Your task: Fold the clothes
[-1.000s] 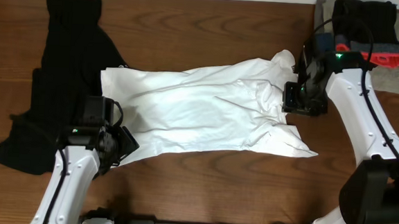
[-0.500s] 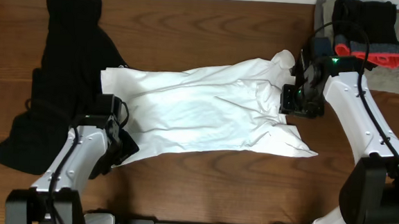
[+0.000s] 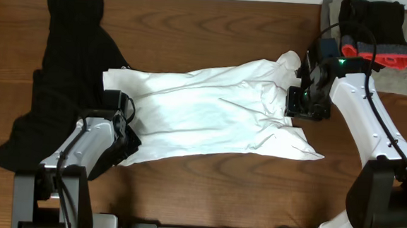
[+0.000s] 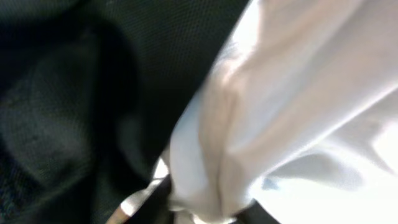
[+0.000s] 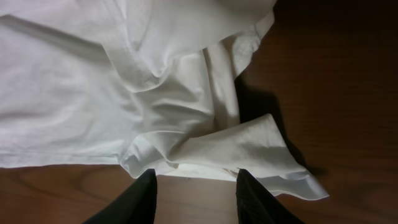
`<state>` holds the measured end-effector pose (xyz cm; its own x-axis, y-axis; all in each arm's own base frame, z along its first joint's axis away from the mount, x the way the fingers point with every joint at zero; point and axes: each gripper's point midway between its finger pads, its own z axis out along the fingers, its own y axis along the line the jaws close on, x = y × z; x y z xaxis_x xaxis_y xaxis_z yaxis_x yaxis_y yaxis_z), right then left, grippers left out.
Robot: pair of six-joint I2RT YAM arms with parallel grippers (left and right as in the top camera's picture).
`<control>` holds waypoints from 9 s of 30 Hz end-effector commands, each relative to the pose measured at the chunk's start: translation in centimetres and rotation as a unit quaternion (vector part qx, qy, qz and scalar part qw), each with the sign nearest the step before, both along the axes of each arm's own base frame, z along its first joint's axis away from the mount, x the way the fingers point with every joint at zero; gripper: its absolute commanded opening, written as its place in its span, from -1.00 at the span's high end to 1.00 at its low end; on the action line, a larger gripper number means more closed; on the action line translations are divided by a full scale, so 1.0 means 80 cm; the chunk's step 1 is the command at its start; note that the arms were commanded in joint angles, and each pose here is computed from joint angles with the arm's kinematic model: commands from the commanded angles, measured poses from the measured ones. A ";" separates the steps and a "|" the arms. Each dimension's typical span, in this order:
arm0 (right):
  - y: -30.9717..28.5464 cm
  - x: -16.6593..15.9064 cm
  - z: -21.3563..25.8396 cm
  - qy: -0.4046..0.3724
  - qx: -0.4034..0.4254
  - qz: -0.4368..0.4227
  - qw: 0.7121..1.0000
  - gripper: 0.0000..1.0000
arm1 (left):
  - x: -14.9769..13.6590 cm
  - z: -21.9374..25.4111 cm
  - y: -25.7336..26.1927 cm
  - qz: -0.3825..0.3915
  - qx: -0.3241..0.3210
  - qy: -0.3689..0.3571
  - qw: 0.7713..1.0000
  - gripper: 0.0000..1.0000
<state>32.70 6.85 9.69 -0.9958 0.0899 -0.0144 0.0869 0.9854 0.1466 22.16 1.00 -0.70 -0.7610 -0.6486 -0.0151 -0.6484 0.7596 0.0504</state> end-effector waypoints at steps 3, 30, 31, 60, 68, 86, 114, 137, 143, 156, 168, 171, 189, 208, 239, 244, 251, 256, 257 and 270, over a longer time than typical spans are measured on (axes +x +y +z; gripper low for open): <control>0.013 -0.011 0.000 0.013 0.013 0.010 1.000 0.21 | -0.032 -0.023 0.010 0.005 0.019 0.051 0.998 0.88; 0.060 -0.059 -0.055 0.045 -0.013 0.057 0.997 0.25 | -0.020 -0.024 0.011 0.005 0.020 0.033 0.999 0.87; 0.060 -0.059 -0.058 0.044 -0.013 0.057 0.997 0.25 | -0.020 -0.024 0.011 0.005 0.020 0.033 0.999 0.88; 0.055 -0.051 -0.095 0.006 -0.016 0.062 0.998 0.97 | -0.019 -0.024 0.011 -0.008 0.020 0.032 0.999 0.88; 0.048 -0.038 -0.064 -0.010 -0.013 0.054 0.998 0.98 | -0.011 0.010 0.011 -0.038 0.018 0.021 0.999 0.88; 0.052 -0.002 0.081 -0.163 0.010 0.087 0.983 0.98 | 0.003 0.117 0.011 -0.064 0.030 -0.128 0.989 0.88; 0.092 0.154 0.124 -0.378 -0.045 0.192 0.905 0.98 | 0.022 0.068 0.012 -0.071 0.028 -0.076 0.994 0.88; 0.097 0.189 0.049 -0.334 -0.042 0.215 0.917 0.97 | 0.027 0.067 0.012 -0.071 0.029 -0.082 0.994 0.88; 0.085 0.175 0.063 -0.310 -0.040 0.196 0.929 -0.28 | 0.027 0.067 0.012 -0.091 0.030 -0.080 0.992 0.88; 0.002 0.064 0.012 -0.079 -0.001 0.032 0.996 -0.12 | 0.024 0.066 0.012 -0.095 0.029 -0.074 0.992 0.88; 0.022 0.064 -0.045 -0.098 0.068 0.024 0.993 0.02 | 0.026 0.067 0.012 -0.095 0.030 -0.078 0.992 0.88; 0.022 0.066 -0.053 -0.105 0.069 0.023 0.992 0.41 | 0.026 0.067 0.012 -0.095 0.030 -0.078 0.992 0.88; -0.074 0.083 -0.023 -0.140 0.025 -0.008 0.990 0.97 | 0.026 0.067 0.012 -0.095 0.030 -0.078 0.992 0.88; -0.105 0.086 0.009 -0.151 0.026 0.033 0.988 0.97 | 0.003 0.068 0.035 -0.114 0.080 -0.033 0.990 0.88; -0.068 0.122 0.022 -0.211 0.021 0.077 0.974 -0.17 | 0.078 0.136 0.012 -0.178 0.044 -0.135 0.974 -0.99; -0.053 0.126 0.025 -0.220 0.023 0.091 0.971 -0.17 | 0.098 0.137 0.017 -0.185 0.032 -0.156 0.970 -0.97; -0.024 0.116 0.021 -0.205 0.030 0.117 0.971 -0.15 | 0.083 0.096 0.019 -0.184 -0.017 -0.092 0.978 -0.81; -0.016 0.117 0.022 -0.209 0.029 0.125 0.970 -0.21 | 0.041 0.097 0.006 -0.188 -0.052 -0.038 0.980 -0.56; -0.016 0.117 0.022 -0.209 0.029 0.125 0.969 -0.21 | 0.033 0.099 0.006 -0.188 -0.055 -0.028 0.980 -0.55; -0.016 0.120 0.023 -0.215 0.027 0.132 0.967 -0.22 | -0.008 0.086 0.013 -0.127 -0.040 0.030 0.991 -0.21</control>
<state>41.77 5.40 10.06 -0.9079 -0.1383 -0.3957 -0.2240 0.9580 0.1792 22.18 1.47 6.69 -0.9182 -0.3866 0.0858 -0.3899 0.9205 -0.0246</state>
